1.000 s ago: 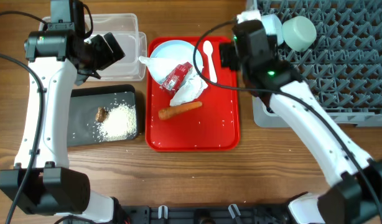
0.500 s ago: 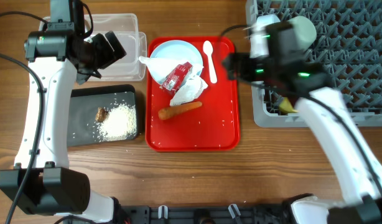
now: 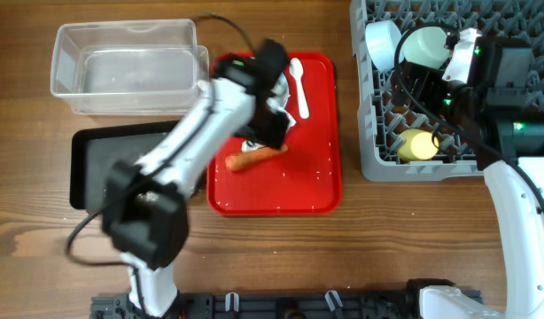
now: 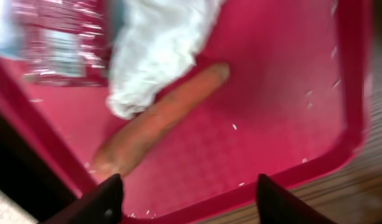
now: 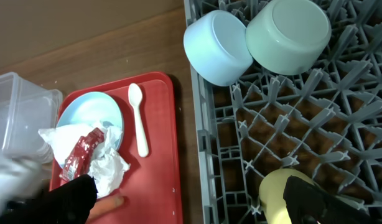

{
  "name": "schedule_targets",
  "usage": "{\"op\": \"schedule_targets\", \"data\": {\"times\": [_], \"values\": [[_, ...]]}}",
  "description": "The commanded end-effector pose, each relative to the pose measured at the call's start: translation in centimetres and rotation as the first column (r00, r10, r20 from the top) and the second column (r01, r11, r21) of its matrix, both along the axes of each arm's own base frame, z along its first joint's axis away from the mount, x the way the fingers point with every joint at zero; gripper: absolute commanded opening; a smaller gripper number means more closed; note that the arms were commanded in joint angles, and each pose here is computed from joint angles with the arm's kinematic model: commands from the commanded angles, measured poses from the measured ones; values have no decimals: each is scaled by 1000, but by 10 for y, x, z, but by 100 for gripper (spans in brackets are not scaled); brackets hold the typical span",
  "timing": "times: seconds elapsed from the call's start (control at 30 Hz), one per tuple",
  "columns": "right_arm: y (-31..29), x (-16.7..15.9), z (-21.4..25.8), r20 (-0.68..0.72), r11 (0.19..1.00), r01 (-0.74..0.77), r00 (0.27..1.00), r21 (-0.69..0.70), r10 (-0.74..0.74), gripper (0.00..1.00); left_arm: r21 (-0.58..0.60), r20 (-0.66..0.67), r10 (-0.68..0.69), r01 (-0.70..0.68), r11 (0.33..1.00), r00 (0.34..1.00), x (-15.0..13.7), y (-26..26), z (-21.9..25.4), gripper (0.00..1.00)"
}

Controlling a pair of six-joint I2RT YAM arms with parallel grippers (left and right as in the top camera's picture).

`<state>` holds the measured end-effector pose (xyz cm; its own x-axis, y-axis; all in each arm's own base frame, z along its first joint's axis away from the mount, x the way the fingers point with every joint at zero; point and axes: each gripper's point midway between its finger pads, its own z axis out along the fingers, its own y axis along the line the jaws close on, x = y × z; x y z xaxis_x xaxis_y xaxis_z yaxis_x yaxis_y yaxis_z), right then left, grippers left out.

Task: Sort waste into correct bins and load items into the dishwasher rack
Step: 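Reach the left gripper to the carrot on the red tray and grasp it, then move the carrot over the black tray and release it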

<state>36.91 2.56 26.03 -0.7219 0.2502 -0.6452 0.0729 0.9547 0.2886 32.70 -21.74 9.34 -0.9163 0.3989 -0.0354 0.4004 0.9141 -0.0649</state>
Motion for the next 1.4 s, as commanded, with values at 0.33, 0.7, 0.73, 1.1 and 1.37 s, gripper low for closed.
{"op": "schedule_targets", "data": {"times": [0.33, 0.7, 0.73, 1.1, 1.37], "values": [[-1, -3, -6, -33, 1000, 14, 999, 7, -14, 100, 126, -43, -116, 121, 985, 992, 18, 25, -65, 70], [-1, -3, -7, -35, 1000, 15, 999, 8, -15, 100, 49, -190, -195, 207, 977, 962, -23, 33, -99, 49], [-1, -3, -7, -35, 1000, 15, 999, 8, -15, 100, 28, -197, -194, 203, 979, 961, -25, 29, -99, 41], [-1, -1, -5, -25, 1000, 15, 1000, 8, -15, 100, 55, -257, -110, 128, 990, 960, -38, 35, -93, 4], [-1, 2, -2, -7, 1000, 15, 1000, 8, -15, 100, 47, -244, -109, 124, 991, 964, -37, 35, -38, 4]]}}
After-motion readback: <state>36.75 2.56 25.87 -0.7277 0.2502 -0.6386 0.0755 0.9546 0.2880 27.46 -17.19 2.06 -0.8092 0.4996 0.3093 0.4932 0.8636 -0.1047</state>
